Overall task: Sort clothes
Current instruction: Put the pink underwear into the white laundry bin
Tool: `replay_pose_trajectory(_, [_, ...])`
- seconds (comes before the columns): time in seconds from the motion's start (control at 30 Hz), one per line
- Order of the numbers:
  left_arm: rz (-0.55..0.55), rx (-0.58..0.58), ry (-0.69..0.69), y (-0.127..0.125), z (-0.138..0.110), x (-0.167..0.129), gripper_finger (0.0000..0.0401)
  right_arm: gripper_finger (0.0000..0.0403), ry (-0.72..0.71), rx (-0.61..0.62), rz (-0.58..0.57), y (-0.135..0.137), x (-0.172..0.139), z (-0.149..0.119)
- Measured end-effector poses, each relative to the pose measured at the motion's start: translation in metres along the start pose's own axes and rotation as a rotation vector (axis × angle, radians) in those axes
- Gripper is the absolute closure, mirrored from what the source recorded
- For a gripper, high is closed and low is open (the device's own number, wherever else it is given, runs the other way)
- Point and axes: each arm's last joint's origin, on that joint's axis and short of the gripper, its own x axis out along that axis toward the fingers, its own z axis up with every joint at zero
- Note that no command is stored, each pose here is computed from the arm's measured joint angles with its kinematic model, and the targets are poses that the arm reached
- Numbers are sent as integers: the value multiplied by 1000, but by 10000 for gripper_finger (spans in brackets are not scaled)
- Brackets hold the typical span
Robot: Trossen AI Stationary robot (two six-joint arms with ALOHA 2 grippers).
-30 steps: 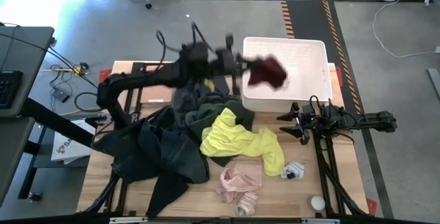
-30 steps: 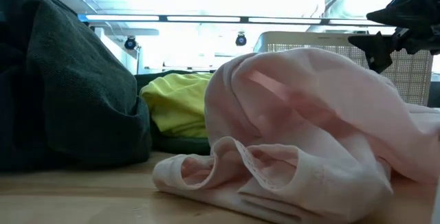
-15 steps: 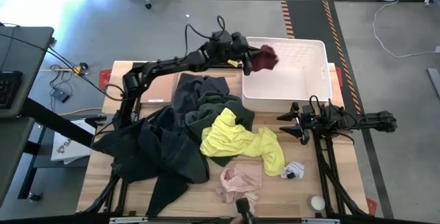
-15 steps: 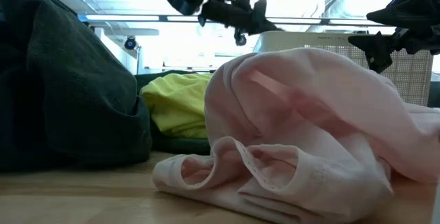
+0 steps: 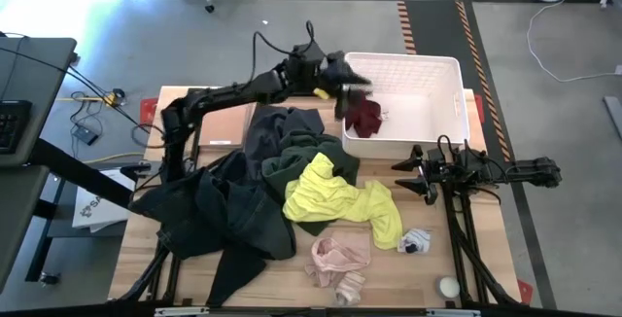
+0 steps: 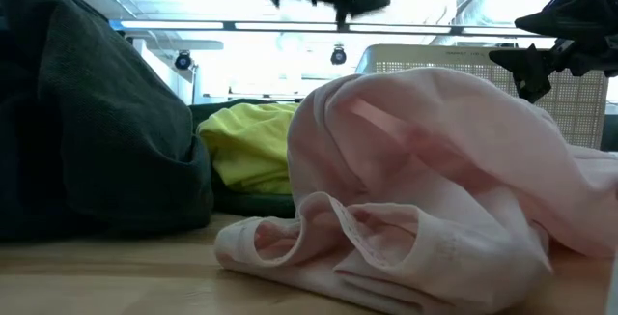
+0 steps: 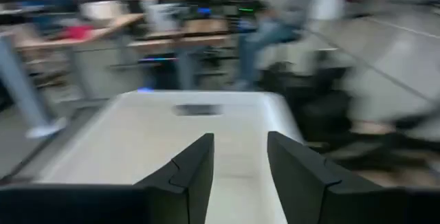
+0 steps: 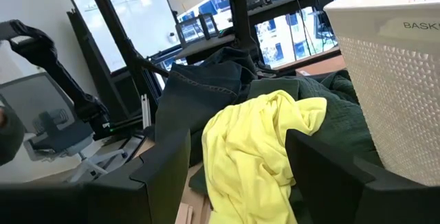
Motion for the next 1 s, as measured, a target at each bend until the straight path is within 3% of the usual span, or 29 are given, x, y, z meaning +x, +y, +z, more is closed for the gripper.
replay_pose_trajectory(0.23, [-262, 149, 116, -101, 36, -29, 301, 165, 0, 0, 0, 0, 0, 0])
replay_pose_trajectory(0.43, [-369, 118, 122, -154, 17, -46, 318, 165, 0, 0, 0, 0, 0, 0])
replay_pose_trajectory(0.57, [-303, 46, 62, -187, -13, -57, 328, 165, 0, 0, 0, 0, 0, 0])
replay_pose_trajectory(0.77, [-208, -93, -199, -231, -61, -75, 340, 165, 0, 0, 0, 0, 0, 0])
replay_pose_trajectory(1.0, [-121, -216, -139, -248, -106, -87, 341, 165, 0, 0, 0, 0, 0, 0])
